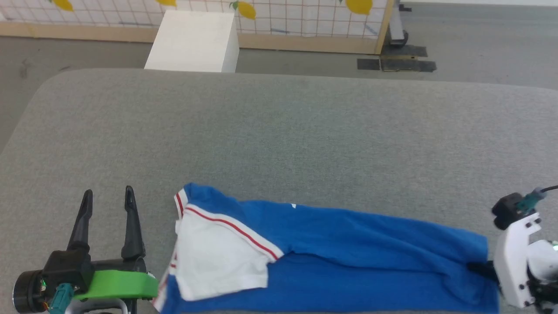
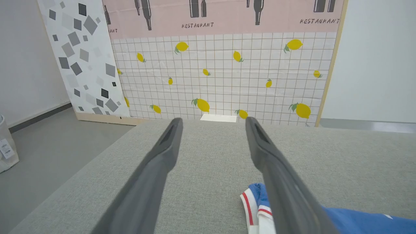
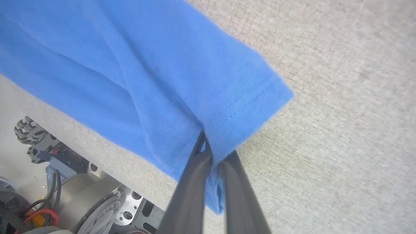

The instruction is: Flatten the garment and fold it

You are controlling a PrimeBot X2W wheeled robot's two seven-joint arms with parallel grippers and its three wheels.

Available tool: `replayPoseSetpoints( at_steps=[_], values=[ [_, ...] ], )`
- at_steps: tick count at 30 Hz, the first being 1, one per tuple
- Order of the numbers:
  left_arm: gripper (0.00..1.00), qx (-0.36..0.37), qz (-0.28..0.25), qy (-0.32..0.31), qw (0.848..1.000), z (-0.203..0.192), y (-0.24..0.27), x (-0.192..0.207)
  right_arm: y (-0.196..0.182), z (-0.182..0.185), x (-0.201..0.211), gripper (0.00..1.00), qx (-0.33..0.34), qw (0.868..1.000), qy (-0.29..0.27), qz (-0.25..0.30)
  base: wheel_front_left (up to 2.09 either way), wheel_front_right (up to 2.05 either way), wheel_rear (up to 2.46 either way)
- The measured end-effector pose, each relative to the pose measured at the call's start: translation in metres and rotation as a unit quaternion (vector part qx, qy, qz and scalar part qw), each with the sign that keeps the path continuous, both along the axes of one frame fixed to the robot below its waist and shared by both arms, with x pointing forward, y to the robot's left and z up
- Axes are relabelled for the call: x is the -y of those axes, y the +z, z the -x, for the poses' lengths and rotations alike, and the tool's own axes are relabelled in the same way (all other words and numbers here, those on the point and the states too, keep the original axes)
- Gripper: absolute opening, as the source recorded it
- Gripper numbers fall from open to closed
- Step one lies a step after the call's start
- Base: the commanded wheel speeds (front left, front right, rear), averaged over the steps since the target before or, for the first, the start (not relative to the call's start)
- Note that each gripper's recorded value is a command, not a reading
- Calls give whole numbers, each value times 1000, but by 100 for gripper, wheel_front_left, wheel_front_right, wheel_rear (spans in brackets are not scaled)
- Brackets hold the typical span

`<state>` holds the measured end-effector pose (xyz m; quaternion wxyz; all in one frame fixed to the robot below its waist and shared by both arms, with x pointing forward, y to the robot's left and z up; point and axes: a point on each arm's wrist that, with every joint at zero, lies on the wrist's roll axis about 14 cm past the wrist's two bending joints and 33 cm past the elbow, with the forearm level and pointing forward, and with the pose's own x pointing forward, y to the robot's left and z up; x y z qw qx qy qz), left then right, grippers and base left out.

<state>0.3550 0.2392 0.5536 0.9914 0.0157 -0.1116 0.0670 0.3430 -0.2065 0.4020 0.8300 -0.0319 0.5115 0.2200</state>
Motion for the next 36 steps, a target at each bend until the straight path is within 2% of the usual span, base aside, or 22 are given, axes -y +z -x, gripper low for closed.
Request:
replayPoseSetpoints(
  at_steps=[6,11,15,20,26,36],
  values=[
    [100,4,-13,-13,1000,2,4,9,24,-6,47,0,34,998,-39,39,0,0,0],
    [100,6,-18,-21,1000,4,5,14,34,2,99,0,36,992,-83,90,0,0,0],
    [100,5,-19,-24,1000,6,5,15,35,11,107,0,35,991,-87,98,0,0,0],
    [100,4,-20,-27,999,8,4,17,54,5,60,0,77,995,-19,61,0,0,0],
    [100,-2,-23,-25,999,8,1,16,80,6,-13,0,114,990,77,-4,0,0,0],
    [100,-22,-21,-23,999,1,-12,15,98,1,-136,0,126,962,218,-105,0,0,0]
  ],
)
